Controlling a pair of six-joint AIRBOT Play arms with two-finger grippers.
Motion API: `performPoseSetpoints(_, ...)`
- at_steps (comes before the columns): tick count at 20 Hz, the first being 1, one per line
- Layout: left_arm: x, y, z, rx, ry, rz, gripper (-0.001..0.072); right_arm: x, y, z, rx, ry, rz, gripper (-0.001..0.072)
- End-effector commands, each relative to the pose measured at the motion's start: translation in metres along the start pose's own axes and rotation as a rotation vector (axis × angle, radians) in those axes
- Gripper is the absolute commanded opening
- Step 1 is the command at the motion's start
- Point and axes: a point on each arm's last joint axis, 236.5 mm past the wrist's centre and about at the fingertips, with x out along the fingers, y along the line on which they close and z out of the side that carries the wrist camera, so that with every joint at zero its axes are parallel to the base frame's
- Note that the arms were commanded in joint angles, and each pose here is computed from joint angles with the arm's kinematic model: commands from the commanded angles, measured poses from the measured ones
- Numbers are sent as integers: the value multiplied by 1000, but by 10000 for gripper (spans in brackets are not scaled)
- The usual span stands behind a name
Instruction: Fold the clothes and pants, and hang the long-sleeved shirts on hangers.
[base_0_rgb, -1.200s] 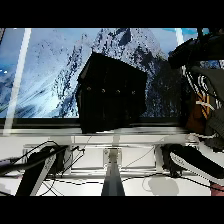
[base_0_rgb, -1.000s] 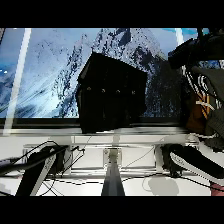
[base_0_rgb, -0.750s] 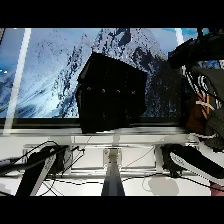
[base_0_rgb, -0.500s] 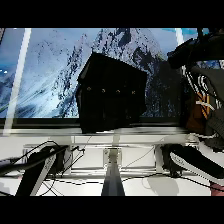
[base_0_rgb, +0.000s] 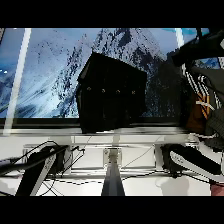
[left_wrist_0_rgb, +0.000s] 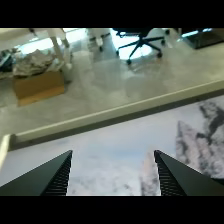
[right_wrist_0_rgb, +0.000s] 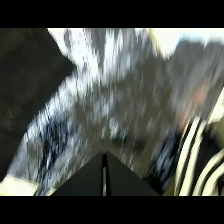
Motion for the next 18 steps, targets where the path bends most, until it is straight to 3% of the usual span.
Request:
performPoseSetpoints(1,-2,-18,12,-145,-46,-78,576,51,18,-74,185,203,221,35)
performPoseSetpoints(5,-1,-21,15,-165,-55,-93,576,94,100,-130,366,284,600,36)
performPoseSetpoints(6,-1,-21,14,-165,-55,-93,576,107,112,-133,422,267,628,94)
performPoseSetpoints(7,-1,-21,14,-166,-53,-94,576,119,121,-132,492,232,646,360)
performPoseSetpoints(8,0,-22,11,-166,-44,-98,576,130,126,-129,554,196,649,563)
performPoseSetpoints(10,3,-24,-8,-149,25,-105,574,148,127,-126,654,140,630,588)
performPoseSetpoints(11,5,-25,-28,-147,98,-108,537,153,128,-128,680,137,628,588)
performPoseSetpoints(13,11,-29,-77,-192,283,-127,269,158,134,-134,691,174,649,588)
performPoseSetpoints(14,14,-36,-100,-208,373,-162,204,161,137,-138,694,194,658,588)
performPoseSetpoints(18,23,-58,-170,-269,658,-302,227,171,153,-160,702,314,712,587)
